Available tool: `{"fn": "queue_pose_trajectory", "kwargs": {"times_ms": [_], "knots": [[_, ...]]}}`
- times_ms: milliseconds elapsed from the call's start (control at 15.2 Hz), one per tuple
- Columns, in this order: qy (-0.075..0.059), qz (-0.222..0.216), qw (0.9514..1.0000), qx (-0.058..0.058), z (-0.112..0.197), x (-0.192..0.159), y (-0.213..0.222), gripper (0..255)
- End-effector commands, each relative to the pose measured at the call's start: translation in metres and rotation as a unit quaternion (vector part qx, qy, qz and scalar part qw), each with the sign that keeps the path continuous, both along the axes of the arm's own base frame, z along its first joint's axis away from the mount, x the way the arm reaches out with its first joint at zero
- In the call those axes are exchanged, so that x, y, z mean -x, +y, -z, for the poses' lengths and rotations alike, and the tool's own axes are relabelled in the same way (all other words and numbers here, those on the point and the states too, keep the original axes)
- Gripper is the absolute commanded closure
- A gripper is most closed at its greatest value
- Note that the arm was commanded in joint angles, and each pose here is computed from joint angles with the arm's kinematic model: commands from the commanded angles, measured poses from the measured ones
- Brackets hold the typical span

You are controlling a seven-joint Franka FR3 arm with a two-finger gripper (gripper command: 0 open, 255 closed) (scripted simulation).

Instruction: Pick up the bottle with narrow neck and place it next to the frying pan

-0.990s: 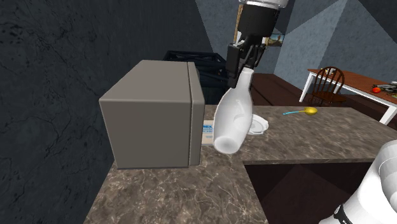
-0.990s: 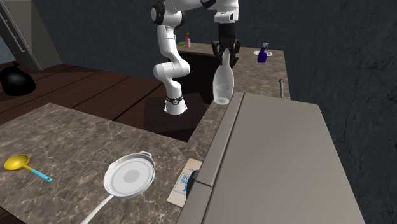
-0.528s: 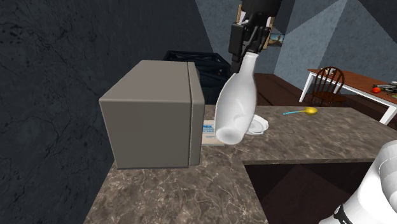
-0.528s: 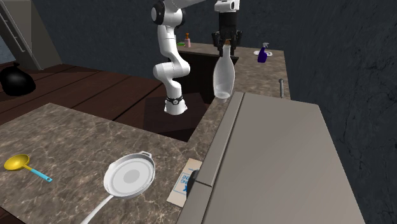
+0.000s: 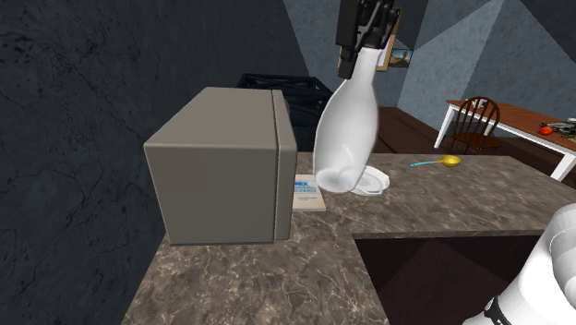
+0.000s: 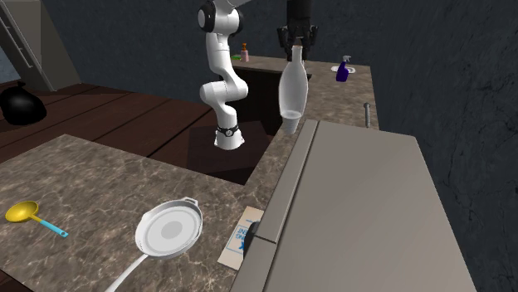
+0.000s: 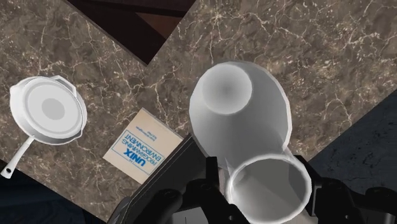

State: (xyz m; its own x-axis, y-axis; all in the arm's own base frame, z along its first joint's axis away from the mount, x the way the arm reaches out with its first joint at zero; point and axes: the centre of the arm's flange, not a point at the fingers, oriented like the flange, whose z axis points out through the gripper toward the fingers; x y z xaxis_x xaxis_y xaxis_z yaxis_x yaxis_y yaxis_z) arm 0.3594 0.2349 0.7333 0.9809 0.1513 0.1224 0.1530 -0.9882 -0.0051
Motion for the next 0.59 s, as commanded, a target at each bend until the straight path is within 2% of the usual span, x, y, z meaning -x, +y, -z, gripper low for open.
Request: {"fn": "queue_pose_trajectory", "kwargs": {"times_ms": [0, 66, 528], "knots": [[0.0, 0.0, 1.0, 0.0, -0.01, 0.0, 0.0, 255], [0.0, 0.0, 1.0, 0.0, -0.012, 0.0, 0.0, 255], [0.0, 0.0, 1.0, 0.0, -0.013, -0.024, -0.089, 255]]}}
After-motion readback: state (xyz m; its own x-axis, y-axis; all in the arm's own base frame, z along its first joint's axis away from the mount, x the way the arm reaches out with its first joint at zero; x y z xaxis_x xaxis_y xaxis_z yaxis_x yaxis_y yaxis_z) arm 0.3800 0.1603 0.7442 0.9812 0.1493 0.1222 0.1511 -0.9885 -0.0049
